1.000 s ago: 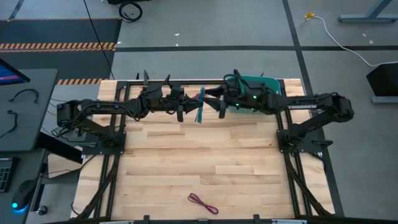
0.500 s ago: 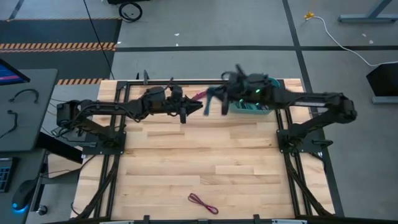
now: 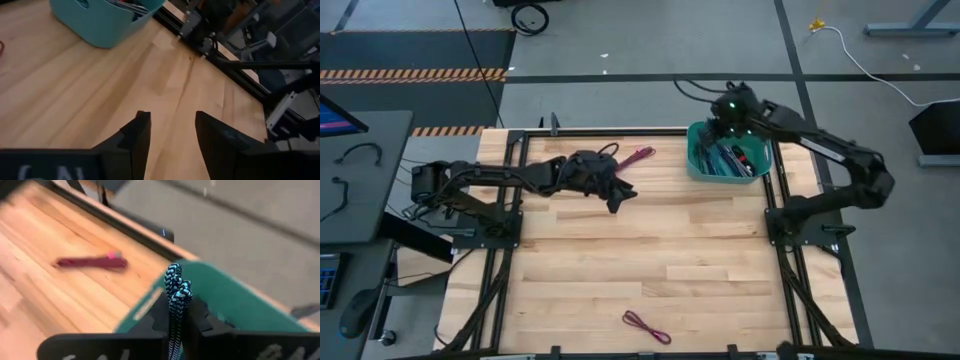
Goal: Pick and place USB-C Cables
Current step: Put the blue charger cable into the blue bin
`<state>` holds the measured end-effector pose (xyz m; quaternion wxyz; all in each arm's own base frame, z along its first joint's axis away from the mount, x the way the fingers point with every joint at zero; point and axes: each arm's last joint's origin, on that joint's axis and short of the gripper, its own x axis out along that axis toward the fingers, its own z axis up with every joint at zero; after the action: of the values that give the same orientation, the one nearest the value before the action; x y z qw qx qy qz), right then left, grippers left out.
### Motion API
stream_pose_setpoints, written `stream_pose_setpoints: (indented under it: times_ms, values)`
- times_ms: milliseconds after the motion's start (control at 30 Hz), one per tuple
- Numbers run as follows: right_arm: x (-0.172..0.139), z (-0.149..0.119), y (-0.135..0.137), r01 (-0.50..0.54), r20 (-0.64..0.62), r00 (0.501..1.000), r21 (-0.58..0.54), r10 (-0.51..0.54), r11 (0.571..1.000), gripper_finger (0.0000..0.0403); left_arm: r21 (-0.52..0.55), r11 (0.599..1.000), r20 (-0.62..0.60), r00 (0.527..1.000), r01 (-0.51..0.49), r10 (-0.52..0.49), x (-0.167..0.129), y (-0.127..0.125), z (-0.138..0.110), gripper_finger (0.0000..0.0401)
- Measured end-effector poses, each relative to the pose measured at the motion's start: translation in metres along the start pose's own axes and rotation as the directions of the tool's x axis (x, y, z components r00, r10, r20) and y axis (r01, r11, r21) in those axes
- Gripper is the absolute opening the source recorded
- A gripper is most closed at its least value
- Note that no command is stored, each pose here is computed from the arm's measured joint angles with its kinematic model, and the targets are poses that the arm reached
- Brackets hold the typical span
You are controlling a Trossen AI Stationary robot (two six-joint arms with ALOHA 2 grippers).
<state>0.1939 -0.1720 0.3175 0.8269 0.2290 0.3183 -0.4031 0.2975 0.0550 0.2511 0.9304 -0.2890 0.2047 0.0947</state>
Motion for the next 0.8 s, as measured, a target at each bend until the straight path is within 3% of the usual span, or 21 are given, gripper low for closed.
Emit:
stream_pose_setpoints:
  times_ms: [167,400,600,800]
  values:
    - [0.048,-0.002,-0.022,0.041,-0.142,0.989,0.061,-0.032,0.997,0.0021,0.01,1.0,-0.015,1.0,0.021,-0.021,0.001,-0.007,-0.005,0.015]
    - [0.089,-0.018,-0.034,0.074,-0.344,0.938,0.067,-0.047,0.995,0.0034,0.024,0.999,-0.032,0.999,0.042,-0.041,0.001,-0.015,-0.009,0.0145]
    - [0.097,-0.028,-0.038,0.131,-0.433,0.896,0.037,-0.102,0.991,0.0054,0.025,0.999,-0.034,0.999,0.042,-0.041,0.001,-0.015,-0.01,0.0144]
    - [0.081,-0.023,-0.04,0.166,-0.392,0.909,0.029,-0.142,0.986,0.0123,0.027,0.999,-0.034,0.999,0.038,-0.037,0.001,-0.014,-0.01,0.0146]
